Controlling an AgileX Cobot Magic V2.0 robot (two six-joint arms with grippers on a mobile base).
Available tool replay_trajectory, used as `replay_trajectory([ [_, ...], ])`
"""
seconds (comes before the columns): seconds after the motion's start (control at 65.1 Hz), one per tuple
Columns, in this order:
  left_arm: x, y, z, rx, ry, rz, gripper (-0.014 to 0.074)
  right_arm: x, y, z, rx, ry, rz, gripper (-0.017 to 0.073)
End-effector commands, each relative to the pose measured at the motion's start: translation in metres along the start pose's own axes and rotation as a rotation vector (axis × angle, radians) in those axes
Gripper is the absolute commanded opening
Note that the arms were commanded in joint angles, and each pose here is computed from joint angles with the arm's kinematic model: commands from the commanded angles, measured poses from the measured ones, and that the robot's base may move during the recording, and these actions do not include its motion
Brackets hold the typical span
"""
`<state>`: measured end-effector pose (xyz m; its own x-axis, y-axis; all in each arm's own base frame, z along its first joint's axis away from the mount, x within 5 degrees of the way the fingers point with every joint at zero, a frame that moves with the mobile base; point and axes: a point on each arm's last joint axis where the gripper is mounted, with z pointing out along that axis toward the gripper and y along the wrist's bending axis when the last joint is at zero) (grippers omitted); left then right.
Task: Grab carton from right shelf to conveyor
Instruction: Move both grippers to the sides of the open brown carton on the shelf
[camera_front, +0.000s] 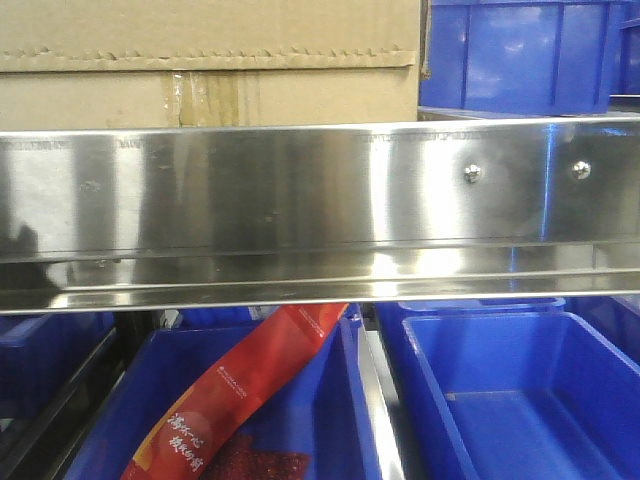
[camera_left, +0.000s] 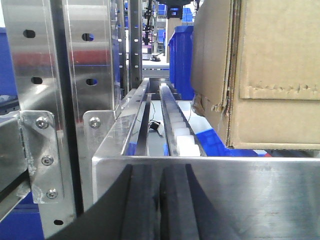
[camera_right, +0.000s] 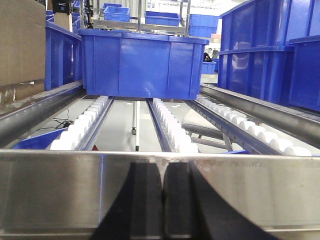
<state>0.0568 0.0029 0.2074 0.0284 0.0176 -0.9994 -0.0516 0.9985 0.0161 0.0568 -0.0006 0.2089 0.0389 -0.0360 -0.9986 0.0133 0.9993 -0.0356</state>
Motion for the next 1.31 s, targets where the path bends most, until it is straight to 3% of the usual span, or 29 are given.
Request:
replay_trajectory([
  [0.0,-0.003,0.000,0.000,-0.001,-0.022,0.009,0.0015,-0.002,0.000,0.000,0.003,-0.027,-0.001,-0.0069],
  [0.614,-0.004,0.000,0.000,-0.002,-0.033,0.009,0.0015,-0.003,0.000,0.000,0.004,-0.033,-0.001,-0.0069],
  [0.891,-0.015,0.000,-0.002,-0.004,-0.155,0.004,0.0015,-0.012,-0.001,-0.001,0.015,-0.136,0.000,-0.0069],
  [0.937,-0.021,0.001,-0.003,-0.007,-0.226,-0.042,0.0015,-0.015,-0.002,-0.002,0.017,-0.161,0.015,-0.0069],
  [1.029,-0.032,0.002,-0.005,-0.009,-0.258,-0.100,0.0015,-0.038,-0.002,-0.006,0.009,-0.161,0.016,-0.0069],
  [1.167,-0.073,0.001,-0.016,0.011,-0.227,-0.098,0.0015,-0.086,-0.002,-0.021,-0.009,-0.134,0.013,-0.0050],
  [1.228,-0.090,0.000,-0.019,0.020,-0.170,-0.093,0.0015,-0.110,-0.002,-0.025,-0.016,-0.132,0.017,0.0022],
  [1.29,-0.110,0.000,-0.021,0.027,-0.138,-0.091,0.0020,-0.128,-0.002,-0.025,-0.022,-0.129,0.026,0.0160],
])
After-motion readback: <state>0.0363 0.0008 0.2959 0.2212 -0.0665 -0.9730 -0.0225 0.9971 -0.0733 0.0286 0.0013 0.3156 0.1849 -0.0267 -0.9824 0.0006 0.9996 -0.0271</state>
